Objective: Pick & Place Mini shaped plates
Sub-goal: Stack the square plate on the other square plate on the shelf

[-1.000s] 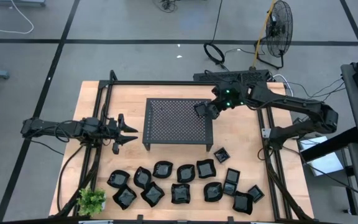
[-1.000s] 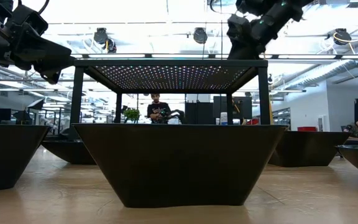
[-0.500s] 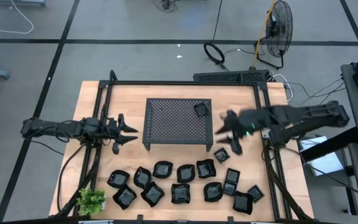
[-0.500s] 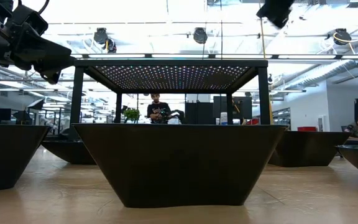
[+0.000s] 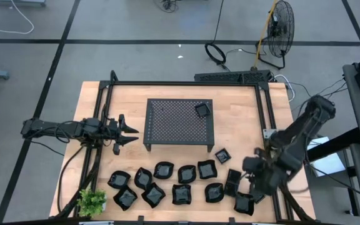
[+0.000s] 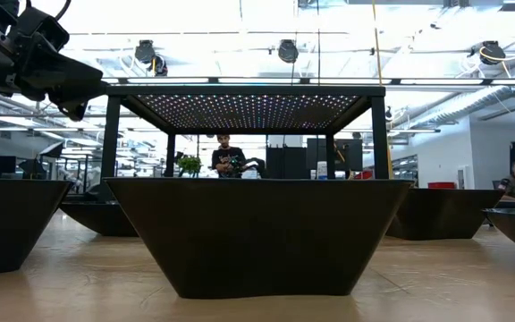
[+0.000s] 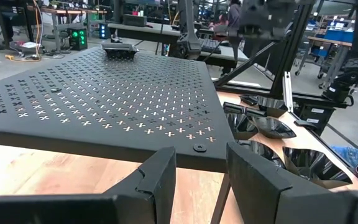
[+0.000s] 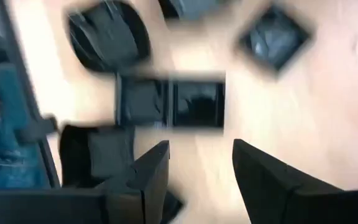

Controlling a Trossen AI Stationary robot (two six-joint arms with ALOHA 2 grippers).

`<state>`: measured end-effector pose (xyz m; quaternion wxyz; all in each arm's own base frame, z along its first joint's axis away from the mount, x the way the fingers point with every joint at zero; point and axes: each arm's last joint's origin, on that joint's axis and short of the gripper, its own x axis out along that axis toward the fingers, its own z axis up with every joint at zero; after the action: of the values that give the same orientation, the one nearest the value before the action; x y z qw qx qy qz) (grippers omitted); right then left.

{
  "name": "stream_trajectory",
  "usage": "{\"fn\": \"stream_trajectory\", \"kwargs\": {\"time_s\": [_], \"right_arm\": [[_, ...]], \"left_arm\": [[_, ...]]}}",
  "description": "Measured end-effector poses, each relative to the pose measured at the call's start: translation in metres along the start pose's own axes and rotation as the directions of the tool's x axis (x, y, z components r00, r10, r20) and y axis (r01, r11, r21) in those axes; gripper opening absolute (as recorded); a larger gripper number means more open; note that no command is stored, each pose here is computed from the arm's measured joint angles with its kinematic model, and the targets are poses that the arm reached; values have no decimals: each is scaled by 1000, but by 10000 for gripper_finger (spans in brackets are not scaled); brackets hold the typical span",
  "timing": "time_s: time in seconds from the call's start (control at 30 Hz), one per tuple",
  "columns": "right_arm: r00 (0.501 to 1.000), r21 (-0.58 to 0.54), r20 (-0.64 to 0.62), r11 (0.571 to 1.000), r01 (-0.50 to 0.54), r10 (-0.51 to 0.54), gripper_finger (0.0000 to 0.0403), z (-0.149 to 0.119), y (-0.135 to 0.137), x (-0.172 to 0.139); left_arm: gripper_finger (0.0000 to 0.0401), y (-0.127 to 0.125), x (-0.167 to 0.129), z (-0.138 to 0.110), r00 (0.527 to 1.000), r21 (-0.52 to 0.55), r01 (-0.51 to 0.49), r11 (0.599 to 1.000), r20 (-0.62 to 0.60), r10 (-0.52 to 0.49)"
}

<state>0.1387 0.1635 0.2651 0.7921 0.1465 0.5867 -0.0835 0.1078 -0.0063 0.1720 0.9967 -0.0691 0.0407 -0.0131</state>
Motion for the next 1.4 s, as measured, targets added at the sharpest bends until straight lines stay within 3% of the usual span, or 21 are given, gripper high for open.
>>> {"fn": "stream_trajectory", "kwargs": {"time_s": [0.2, 0.37, 0.6, 0.87, 1.07, 1.4], "right_arm": [[972, 163, -198, 974, 158, -124, 167, -24, 14, 22], [953, 180, -264, 963, 203, -151, 167, -29, 24, 38], [928, 117, -312, 962, 248, -201, 167, -32, 29, 51], [911, 208, -405, 962, 175, -78, 167, -47, 14, 80], [924, 248, -381, 966, 77, 24, 167, -51, 7, 88], [918, 242, -397, 962, 125, -20, 167, -61, -5, 99]], "left_arm": [[145, 0, 0, 0, 1000, 0, 0, 1000, 0, 0], [145, 0, 0, 0, 1000, 0, 0, 1000, 0, 0], [145, 0, 0, 0, 1000, 0, 0, 1000, 0, 0], [145, 0, 0, 0, 1000, 0, 0, 1000, 0, 0], [145, 0, 0, 0, 1000, 0, 0, 1000, 0, 0], [145, 0, 0, 0, 1000, 0, 0, 1000, 0, 0]]}}
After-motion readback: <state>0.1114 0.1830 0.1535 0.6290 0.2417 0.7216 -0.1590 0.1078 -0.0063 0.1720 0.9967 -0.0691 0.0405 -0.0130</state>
